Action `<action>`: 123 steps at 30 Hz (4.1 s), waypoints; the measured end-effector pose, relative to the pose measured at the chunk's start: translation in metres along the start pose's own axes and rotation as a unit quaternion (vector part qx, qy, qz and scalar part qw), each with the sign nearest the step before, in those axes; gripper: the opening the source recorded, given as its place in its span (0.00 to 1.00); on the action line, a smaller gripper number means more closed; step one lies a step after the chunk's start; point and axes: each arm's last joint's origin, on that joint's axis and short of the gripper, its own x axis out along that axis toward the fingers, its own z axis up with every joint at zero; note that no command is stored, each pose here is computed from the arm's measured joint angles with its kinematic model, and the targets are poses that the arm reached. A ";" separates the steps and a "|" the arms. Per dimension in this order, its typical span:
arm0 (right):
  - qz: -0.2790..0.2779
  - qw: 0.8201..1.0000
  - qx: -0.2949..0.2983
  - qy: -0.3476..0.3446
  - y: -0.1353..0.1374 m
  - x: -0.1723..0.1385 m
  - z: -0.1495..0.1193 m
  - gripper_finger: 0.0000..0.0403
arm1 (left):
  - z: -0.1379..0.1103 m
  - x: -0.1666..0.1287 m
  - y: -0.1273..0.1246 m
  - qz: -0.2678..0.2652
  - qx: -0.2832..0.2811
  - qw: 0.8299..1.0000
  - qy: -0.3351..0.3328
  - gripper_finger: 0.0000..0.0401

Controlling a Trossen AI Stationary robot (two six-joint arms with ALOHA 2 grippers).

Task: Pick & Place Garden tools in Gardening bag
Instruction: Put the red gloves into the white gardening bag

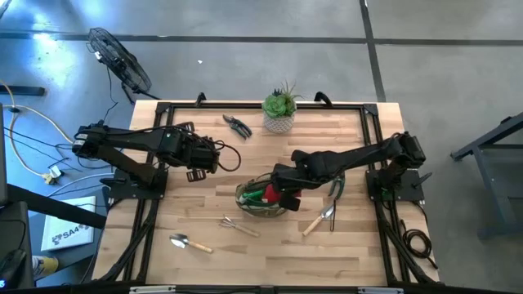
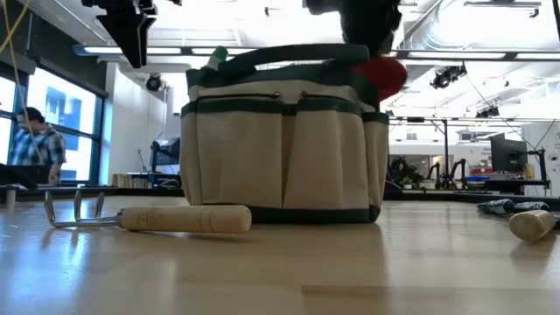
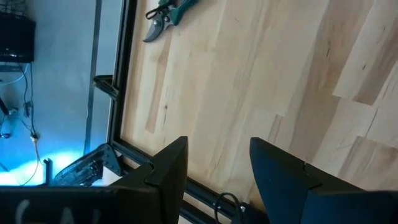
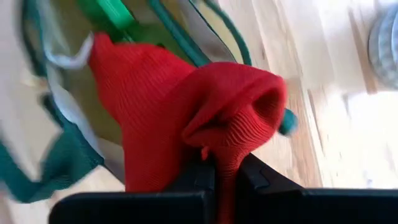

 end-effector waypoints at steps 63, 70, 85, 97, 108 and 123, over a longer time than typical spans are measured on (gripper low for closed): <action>0.150 0.973 -0.134 -0.111 0.029 0.025 0.046 0.10 | 0.002 0.000 -0.001 -0.006 -0.006 1.000 -0.008 0.41; 0.160 0.972 -0.132 -0.111 0.029 0.023 0.046 0.12 | 0.002 0.000 -0.001 -0.005 -0.006 1.000 -0.008 0.41; 0.221 0.960 -0.137 -0.107 0.034 0.033 0.050 0.39 | 0.002 0.000 -0.001 -0.009 -0.005 1.000 -0.006 0.41; 0.294 0.945 -0.126 -0.066 0.033 0.063 0.055 0.40 | 0.001 0.000 -0.003 -0.032 -0.006 0.999 0.003 0.41; 0.292 0.948 -0.107 -0.067 0.032 0.060 0.056 0.40 | 0.001 0.000 -0.003 -0.033 -0.006 0.999 0.003 0.41; 0.295 0.945 -0.107 -0.091 0.033 0.056 0.060 0.40 | 0.001 0.000 -0.005 -0.078 0.008 0.997 0.016 0.41</action>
